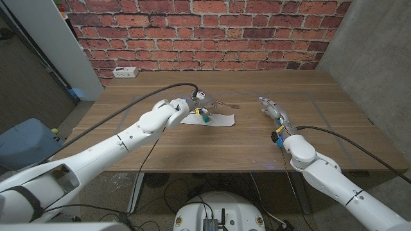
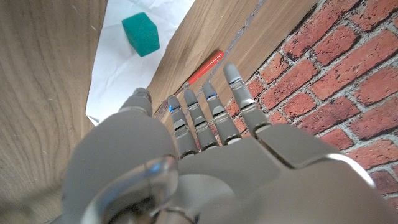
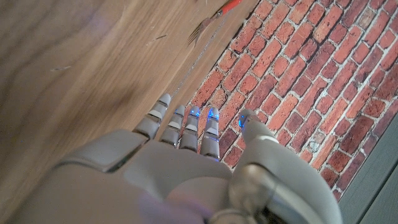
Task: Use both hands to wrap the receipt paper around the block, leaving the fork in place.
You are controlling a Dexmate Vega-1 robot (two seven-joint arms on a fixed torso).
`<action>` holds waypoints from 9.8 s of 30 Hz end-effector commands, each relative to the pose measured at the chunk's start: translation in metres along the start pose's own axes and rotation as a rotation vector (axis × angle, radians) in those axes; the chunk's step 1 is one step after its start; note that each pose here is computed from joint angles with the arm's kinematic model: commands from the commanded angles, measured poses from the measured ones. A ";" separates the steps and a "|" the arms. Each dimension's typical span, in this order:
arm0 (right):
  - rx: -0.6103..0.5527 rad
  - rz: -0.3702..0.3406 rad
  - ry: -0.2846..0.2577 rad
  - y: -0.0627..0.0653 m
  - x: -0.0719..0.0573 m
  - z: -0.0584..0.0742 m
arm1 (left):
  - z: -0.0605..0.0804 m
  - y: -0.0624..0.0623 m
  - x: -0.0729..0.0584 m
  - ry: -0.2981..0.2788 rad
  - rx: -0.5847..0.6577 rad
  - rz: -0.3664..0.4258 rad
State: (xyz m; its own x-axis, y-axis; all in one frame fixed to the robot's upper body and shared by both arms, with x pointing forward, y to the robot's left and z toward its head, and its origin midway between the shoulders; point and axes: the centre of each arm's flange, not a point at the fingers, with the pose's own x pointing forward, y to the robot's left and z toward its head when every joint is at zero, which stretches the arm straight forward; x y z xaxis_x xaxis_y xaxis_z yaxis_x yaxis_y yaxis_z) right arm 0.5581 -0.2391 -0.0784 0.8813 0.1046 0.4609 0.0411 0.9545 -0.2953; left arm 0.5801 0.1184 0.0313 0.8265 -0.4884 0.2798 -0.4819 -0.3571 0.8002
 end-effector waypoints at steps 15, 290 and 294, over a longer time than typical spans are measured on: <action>-0.489 0.156 0.065 0.050 0.009 0.043 | -0.028 -0.018 -0.037 0.313 -0.235 0.046; -0.923 0.335 0.169 0.077 0.015 0.062 | -0.053 0.020 0.014 0.761 -0.564 -0.149; -0.933 0.339 0.162 0.080 0.018 0.064 | -0.054 0.017 0.015 0.755 -0.569 -0.171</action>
State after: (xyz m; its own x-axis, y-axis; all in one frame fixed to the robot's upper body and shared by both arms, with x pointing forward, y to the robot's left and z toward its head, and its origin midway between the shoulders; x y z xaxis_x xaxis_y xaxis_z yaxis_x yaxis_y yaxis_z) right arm 0.5487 -0.1468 -0.0456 0.9771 0.1901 0.0960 0.0482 0.2416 -0.9692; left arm 0.5932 0.1477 0.0782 0.9193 0.2669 0.2892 -0.3383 0.1607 0.9272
